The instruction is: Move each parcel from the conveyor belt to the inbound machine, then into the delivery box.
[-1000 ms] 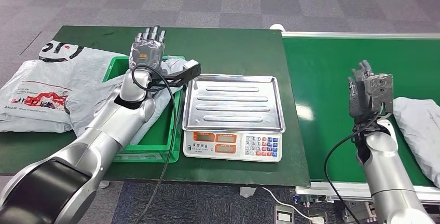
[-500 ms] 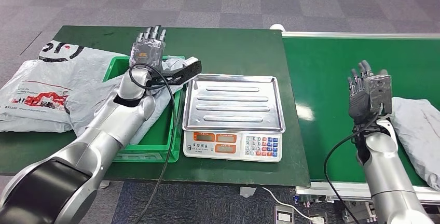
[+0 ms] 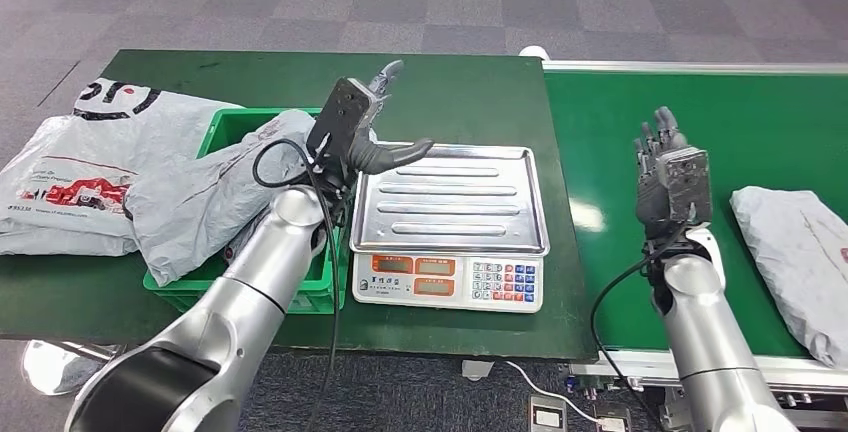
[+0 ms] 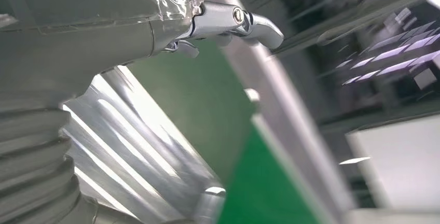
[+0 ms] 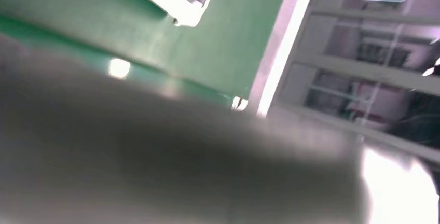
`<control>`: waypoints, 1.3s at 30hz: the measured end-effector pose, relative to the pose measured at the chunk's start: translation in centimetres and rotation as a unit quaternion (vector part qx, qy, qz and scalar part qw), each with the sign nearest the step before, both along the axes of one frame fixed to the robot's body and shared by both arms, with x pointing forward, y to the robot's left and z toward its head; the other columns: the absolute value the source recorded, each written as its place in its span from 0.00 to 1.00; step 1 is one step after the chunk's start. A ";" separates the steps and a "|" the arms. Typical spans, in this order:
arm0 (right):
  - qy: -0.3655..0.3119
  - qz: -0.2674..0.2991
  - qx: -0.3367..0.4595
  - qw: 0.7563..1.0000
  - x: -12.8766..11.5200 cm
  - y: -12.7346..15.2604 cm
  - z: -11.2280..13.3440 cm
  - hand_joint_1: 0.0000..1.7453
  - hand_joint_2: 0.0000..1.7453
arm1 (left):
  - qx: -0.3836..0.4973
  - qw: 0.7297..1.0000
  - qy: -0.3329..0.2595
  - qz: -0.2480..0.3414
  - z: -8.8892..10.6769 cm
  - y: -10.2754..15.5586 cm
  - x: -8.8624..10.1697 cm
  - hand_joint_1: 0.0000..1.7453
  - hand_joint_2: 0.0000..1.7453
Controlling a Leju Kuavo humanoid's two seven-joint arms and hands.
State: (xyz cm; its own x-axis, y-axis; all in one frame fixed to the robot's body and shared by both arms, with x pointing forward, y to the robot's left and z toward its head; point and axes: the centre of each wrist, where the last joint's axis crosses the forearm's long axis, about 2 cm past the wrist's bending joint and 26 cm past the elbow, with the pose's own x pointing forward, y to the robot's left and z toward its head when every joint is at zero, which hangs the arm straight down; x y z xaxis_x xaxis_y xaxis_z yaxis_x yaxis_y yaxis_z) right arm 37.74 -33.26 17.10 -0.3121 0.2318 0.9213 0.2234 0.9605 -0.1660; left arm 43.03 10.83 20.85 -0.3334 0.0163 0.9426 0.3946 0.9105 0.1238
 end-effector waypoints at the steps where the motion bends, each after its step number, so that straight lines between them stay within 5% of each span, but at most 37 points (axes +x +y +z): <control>1: -0.006 0.005 0.004 1.000 0.2 0.7 0.1 0.00 1.00 | -0.022 1.000 -0.003 0.012 -0.3 -0.5 -0.4 0.00 1.00; 6: -0.023 0.030 0.027 0.999 1.6 4.2 0.8 0.00 1.00 | -0.093 0.994 0.005 0.054 -1.4 -2.4 -1.8 0.00 1.00; 14: -0.025 0.052 0.033 0.998 2.2 7.3 0.6 0.00 1.00 | -0.090 0.994 -0.010 0.055 -4.1 -3.8 -4.0 0.00 1.00; 39: 0.013 0.031 0.031 0.999 0.9 8.2 -2.1 0.00 1.00 | -0.030 0.998 -0.022 0.049 -5.6 -4.3 -5.1 0.00 1.00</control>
